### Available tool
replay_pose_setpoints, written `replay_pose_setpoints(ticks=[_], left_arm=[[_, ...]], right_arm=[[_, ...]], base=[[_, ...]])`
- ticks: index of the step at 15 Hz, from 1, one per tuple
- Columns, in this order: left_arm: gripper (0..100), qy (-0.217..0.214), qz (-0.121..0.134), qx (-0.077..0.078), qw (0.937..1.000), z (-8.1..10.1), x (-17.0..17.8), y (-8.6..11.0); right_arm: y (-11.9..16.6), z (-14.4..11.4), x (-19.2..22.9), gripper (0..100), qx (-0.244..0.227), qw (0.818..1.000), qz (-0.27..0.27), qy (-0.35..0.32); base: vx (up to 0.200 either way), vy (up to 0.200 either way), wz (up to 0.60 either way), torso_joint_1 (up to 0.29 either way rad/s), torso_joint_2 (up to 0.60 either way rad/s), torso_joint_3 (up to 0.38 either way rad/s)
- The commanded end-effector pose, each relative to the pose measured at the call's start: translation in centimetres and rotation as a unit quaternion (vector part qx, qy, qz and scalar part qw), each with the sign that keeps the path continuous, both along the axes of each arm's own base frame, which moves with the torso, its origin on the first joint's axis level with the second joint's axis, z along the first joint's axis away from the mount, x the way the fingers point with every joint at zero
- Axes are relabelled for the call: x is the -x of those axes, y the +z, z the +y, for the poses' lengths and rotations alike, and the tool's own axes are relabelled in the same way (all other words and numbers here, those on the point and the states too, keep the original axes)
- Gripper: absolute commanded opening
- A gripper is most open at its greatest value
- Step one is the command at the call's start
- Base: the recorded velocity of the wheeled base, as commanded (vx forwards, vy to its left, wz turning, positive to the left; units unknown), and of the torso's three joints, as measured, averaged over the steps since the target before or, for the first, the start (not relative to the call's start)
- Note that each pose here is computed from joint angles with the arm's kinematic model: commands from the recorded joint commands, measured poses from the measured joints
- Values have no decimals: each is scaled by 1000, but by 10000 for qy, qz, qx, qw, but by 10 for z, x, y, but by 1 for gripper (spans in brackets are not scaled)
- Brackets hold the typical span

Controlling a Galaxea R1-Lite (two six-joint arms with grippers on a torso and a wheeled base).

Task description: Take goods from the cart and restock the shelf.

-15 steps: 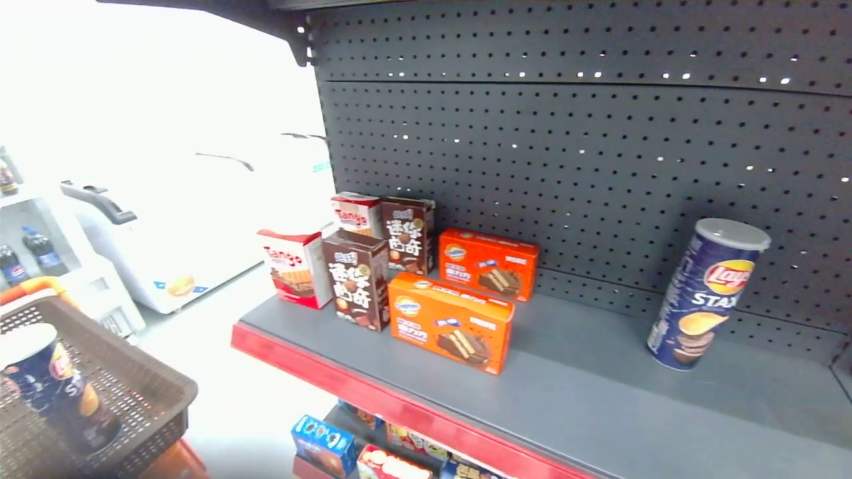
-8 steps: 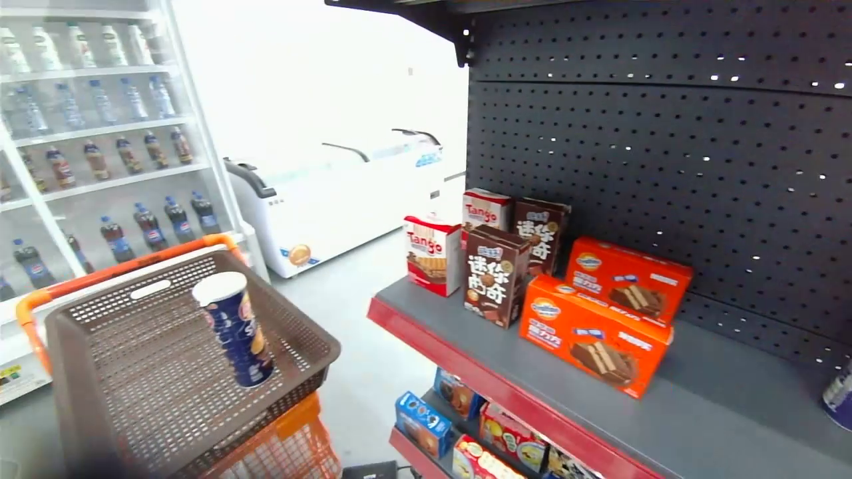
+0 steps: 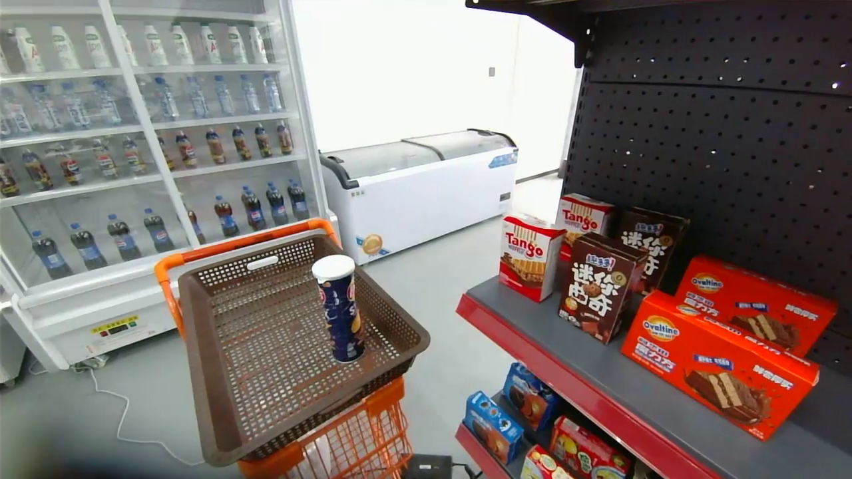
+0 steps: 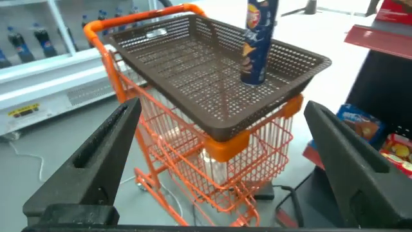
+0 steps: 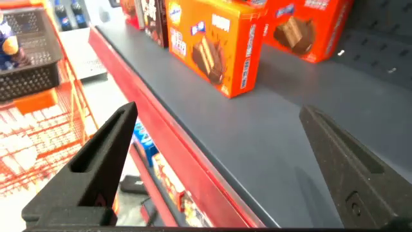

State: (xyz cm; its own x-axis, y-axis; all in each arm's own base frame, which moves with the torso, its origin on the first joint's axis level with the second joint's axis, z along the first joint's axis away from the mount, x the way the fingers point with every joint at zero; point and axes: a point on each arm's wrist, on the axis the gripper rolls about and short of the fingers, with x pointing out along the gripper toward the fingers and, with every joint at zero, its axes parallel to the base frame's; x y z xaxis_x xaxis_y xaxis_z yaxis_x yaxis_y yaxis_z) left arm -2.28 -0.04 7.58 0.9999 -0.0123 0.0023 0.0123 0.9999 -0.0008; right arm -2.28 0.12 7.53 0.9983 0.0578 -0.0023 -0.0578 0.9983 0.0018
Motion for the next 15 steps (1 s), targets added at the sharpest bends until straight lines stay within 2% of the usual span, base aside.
replay_pose_setpoints(ticks=[1,2,3,5,6,7,8,10,12,13,15], left_arm=[[100,131,-11,11,9999,1,0,0],[100,147,-96,-57,9998,1,1,4],[100,81,-158,-231,9996,1,3,42],[100,95,555,-248,9981,1,-18,81],[100,99,907,-286,9954,1,-33,88],[100,102,1029,-303,9942,1,-38,90],[100,120,1373,-377,9897,1,-65,101],[100,108,1668,-388,9852,1,-103,107],[100,-25,1754,-414,9836,-2,-131,109],[100,-106,1864,-427,9815,-4,-157,107],[100,-346,1825,-404,9818,-8,-182,103]], right_arm=[[0,0,0,100,1,10000,-4,2],[0,0,0,100,1,10000,-12,2],[0,0,0,100,1,10000,-4,2],[0,0,0,100,1,10000,-4,2],[0,0,0,100,1,10000,-4,2],[0,0,0,100,1,10000,-4,2],[0,0,0,100,1,10000,-4,2],[0,0,0,100,1,10000,-4,2],[0,0,0,100,1,10000,-4,2],[0,0,0,100,1,10000,-4,2],[0,0,0,100,1,10000,-12,2]], base=[[0,0,0,0,0,0],[0,0,0,0,0,0],[0,0,0,0,0,0],[0,0,0,0,0,0],[0,0,0,0,0,0],[0,0,0,0,0,0],[0,0,0,0,0,0],[0,0,0,0,0,0],[0,0,0,0,0,0],[0,0,0,0,0,0],[0,0,0,0,0,0]])
